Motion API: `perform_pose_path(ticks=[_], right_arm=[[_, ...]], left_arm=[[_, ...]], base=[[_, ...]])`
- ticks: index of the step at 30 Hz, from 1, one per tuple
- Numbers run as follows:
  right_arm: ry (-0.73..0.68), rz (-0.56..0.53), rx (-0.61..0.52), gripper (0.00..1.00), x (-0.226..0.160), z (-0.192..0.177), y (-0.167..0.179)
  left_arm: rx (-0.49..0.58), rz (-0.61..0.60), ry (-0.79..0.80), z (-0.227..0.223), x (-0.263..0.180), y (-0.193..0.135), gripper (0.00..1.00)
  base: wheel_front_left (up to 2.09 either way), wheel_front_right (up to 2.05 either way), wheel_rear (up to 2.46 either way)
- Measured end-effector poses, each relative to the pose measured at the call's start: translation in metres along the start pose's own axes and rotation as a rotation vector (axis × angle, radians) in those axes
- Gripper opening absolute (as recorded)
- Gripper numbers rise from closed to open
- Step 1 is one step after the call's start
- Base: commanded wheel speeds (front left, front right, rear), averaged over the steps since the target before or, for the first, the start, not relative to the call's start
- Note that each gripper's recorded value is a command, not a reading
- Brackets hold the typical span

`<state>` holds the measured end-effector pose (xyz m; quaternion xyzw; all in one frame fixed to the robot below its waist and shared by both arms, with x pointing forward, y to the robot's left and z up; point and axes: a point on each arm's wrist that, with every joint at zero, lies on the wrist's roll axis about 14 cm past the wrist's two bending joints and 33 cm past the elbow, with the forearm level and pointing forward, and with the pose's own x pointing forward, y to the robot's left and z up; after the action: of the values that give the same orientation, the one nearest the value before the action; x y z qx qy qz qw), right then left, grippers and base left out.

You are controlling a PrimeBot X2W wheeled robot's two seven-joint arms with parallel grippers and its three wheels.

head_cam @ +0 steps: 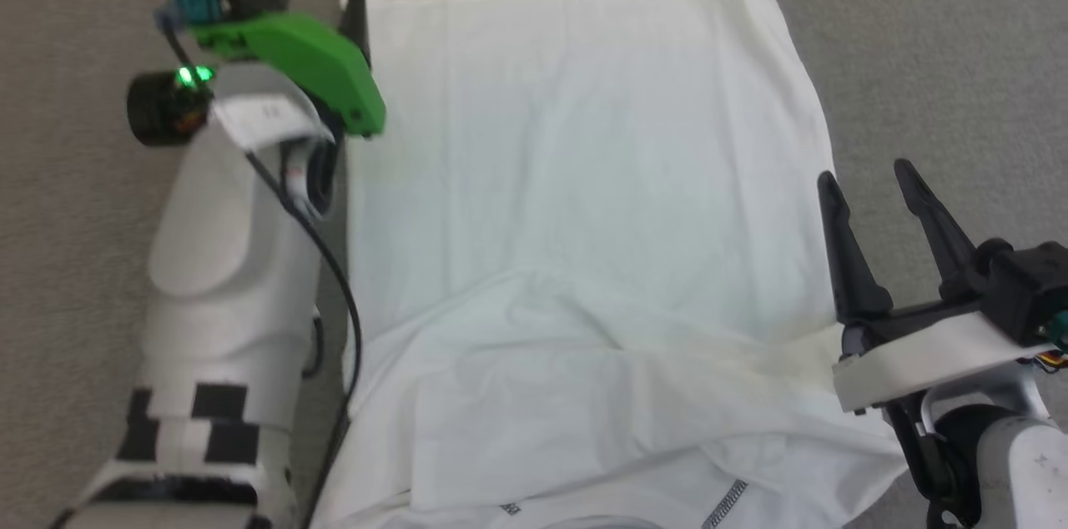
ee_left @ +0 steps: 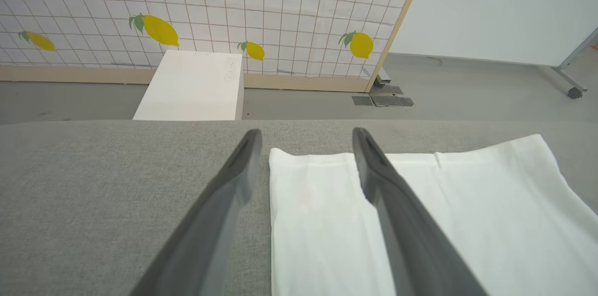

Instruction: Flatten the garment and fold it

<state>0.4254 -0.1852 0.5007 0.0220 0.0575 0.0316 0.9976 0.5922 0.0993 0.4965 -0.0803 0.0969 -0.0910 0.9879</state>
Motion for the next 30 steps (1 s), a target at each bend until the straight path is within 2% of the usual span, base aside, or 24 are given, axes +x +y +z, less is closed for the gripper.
perform_pose_path(ticks=[11, 16, 20, 21, 22, 23, 27, 30], right_arm=[[0.083, -0.066, 0.022, 1.0, -0.001, -0.036, -0.022], [0.122, -0.09, 0.022, 1.0, -0.003, -0.05, -0.03], [0.139, -0.105, 0.017, 1.0, -0.002, -0.056, -0.035], [0.143, -0.107, 0.016, 1.0, -0.002, -0.057, -0.035], [0.144, -0.107, 0.015, 1.0, -0.002, -0.058, -0.036], [0.144, -0.105, 0.015, 1.0, -0.001, -0.058, -0.035], [0.143, -0.084, 0.004, 1.0, 0.01, -0.057, -0.031], [0.108, -0.056, -0.015, 1.0, 0.031, -0.047, -0.028]], left_arm=[[0.021, 0.127, 0.376, -0.07, 0.063, 0.029, 1.0], [0.049, 0.146, 0.5, -0.107, 0.072, 0.032, 1.0], [0.086, 0.145, 0.539, -0.114, 0.08, 0.032, 1.0], [0.095, 0.144, 0.545, -0.116, 0.081, 0.033, 0.95], [0.103, 0.141, 0.554, -0.117, 0.082, 0.033, 0.43], [0.115, 0.131, 0.56, -0.118, 0.082, 0.033, 0.0], [0.134, 0.102, 0.564, -0.118, 0.083, 0.029, 0.0], [0.153, 0.079, 0.551, -0.116, 0.084, 0.027, 0.0]], base=[[0.0, 0.0, 0.0], [0.0, 0.0, 0.0], [0.0, 0.0, 0.0], [0.0, 0.0, 0.0], [0.0, 0.0, 0.0], [0.0, 0.0, 0.0], [0.0, 0.0, 0.0], [0.0, 0.0, 0.0]])
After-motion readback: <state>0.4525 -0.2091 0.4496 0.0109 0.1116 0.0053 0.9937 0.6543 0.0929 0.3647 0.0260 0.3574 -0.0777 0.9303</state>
